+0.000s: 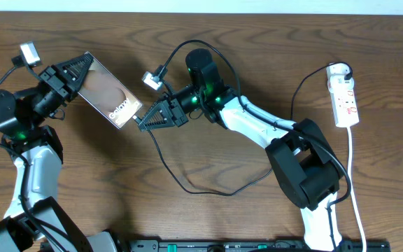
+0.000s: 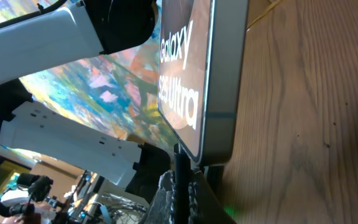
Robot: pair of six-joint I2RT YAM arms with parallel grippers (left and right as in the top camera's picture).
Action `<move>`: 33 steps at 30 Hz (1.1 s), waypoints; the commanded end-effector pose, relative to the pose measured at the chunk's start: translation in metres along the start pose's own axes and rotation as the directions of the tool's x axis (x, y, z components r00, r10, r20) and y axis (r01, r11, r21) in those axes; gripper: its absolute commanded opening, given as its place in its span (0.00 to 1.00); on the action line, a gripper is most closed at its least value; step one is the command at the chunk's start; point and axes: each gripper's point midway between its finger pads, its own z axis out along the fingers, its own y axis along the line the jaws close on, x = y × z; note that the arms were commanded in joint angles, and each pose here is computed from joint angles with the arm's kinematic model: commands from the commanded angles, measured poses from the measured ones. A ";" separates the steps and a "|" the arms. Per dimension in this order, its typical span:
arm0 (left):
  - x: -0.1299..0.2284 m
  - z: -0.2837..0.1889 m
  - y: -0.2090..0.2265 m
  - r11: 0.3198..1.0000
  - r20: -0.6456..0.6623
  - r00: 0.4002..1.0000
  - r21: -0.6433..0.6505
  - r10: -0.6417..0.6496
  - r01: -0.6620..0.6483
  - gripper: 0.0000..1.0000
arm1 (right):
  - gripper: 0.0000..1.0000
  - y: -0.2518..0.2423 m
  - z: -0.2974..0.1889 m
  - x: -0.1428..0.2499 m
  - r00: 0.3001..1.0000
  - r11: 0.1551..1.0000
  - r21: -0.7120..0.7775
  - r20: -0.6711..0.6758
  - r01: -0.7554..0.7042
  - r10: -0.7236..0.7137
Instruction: Plug charger to phone and switch on socket
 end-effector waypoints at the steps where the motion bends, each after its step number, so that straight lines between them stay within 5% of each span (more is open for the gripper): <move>1: 0.015 0.006 -0.012 0.999 -0.087 0.996 0.038 0.007 -0.003 0.07 | 0.01 -0.002 0.006 -0.012 0.999 0.998 0.050 0.038 0.023 -0.025; 17: 0.022 0.015 -0.016 0.999 -0.109 0.994 0.052 0.008 -0.002 0.08 | 0.01 -0.002 0.006 -0.012 0.999 0.999 0.049 0.036 0.023 -0.024; 33: 0.053 0.008 -0.024 0.992 -0.280 0.957 0.118 0.071 -0.039 0.08 | 0.01 0.005 -0.002 -0.008 1.000 1.000 0.003 0.008 0.023 -0.023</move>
